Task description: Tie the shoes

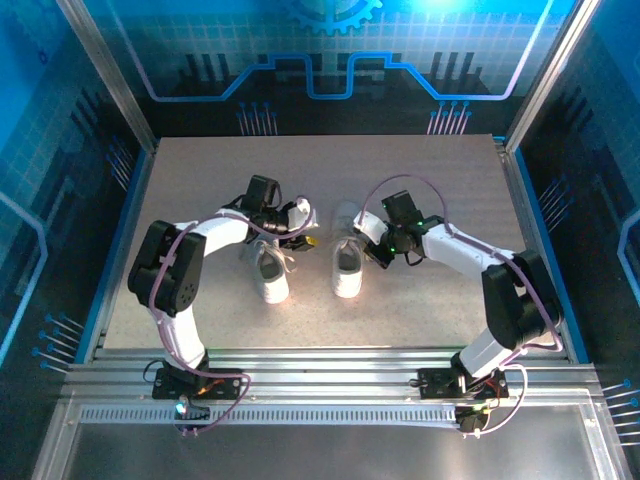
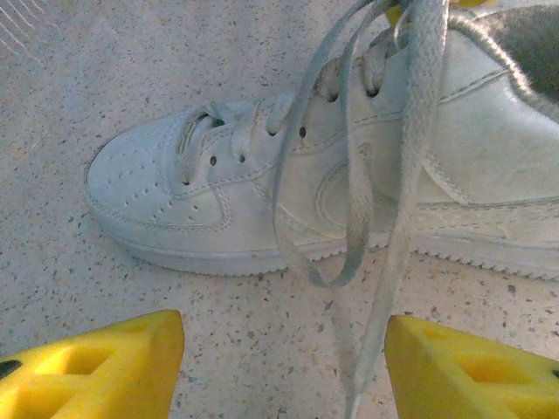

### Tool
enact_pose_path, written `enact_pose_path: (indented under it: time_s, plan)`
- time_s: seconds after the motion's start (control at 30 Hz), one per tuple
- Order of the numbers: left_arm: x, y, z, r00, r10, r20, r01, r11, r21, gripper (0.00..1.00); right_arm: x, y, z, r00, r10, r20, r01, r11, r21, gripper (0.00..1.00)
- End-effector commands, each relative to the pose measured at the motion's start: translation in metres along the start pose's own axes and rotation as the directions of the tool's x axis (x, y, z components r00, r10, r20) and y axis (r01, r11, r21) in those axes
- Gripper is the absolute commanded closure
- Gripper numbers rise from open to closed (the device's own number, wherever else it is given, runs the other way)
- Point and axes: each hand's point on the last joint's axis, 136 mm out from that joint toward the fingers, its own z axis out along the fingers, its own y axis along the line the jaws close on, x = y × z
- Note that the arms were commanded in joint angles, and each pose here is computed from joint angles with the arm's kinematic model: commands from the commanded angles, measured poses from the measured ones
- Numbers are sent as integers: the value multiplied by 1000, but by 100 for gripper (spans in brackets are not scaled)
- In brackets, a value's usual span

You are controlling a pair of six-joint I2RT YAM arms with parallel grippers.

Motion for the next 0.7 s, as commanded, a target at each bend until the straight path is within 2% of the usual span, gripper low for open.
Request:
enact_pose_path:
  time_s: [0.0, 0.27, 0.43, 0.67]
  plan:
    - [-3, -2, 5, 999, 32, 6, -33, 999, 35, 37, -11, -2, -16, 999, -41, 13, 41, 999, 7, 100]
    - [0, -13, 10, 998, 60, 13, -61, 995, 81, 37, -5, -2, -24, 998, -48, -36, 47, 999, -23, 98]
    - [6, -26, 15, 991, 136, 1, -135, 982, 129, 37, -8, -6, -24, 998, -52, -39, 51, 999, -19, 98]
    - [2, -27, 30, 983, 186, 5, -185, 975, 125, 44, -9, -8, -22, 997, -52, -55, 50, 998, -26, 96]
